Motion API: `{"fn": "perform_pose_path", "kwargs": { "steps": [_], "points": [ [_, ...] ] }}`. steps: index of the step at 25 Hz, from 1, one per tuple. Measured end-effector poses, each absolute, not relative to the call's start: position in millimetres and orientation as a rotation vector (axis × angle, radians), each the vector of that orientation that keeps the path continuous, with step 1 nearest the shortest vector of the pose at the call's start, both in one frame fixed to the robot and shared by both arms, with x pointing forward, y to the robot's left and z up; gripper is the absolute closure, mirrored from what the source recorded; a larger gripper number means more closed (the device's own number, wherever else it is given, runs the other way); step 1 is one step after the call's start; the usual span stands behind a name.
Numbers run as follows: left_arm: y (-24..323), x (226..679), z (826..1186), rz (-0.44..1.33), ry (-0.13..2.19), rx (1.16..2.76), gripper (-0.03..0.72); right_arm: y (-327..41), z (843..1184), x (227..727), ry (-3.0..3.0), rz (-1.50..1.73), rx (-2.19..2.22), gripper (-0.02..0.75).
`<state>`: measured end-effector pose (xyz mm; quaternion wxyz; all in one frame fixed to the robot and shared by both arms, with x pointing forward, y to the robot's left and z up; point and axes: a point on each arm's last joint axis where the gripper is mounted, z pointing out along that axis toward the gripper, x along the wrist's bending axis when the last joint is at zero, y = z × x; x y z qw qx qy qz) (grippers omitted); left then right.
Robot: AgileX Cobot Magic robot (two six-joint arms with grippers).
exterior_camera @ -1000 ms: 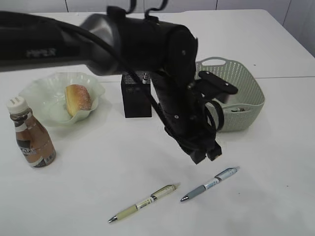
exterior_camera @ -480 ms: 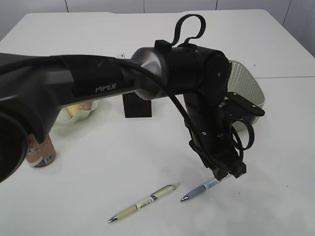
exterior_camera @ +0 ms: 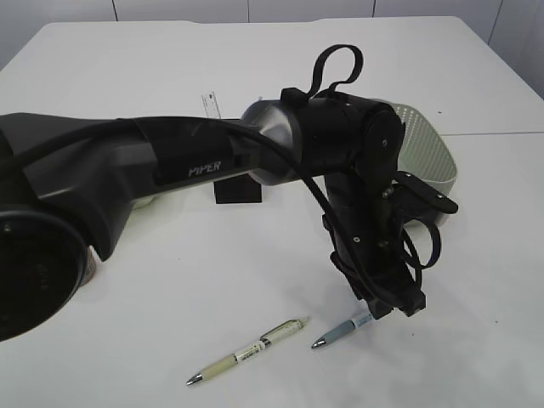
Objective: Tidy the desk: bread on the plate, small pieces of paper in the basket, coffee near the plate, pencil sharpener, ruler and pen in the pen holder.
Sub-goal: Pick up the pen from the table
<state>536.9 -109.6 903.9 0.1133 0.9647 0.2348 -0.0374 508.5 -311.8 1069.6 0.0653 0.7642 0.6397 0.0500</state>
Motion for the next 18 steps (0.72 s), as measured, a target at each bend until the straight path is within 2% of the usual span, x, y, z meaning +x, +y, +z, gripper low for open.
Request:
{"fn": "perform_pose_path", "kwargs": {
  "steps": [8,18],
  "points": [
    [-110,537,903,-0.108,0.675,2.829,0.449,-312,1070,508,1.931,0.149,2.307,0.299],
    [-111,538,883,-0.126,0.683,2.854,0.447,-312,1070,508,1.931,0.149,2.307,0.3]
  ]
}}
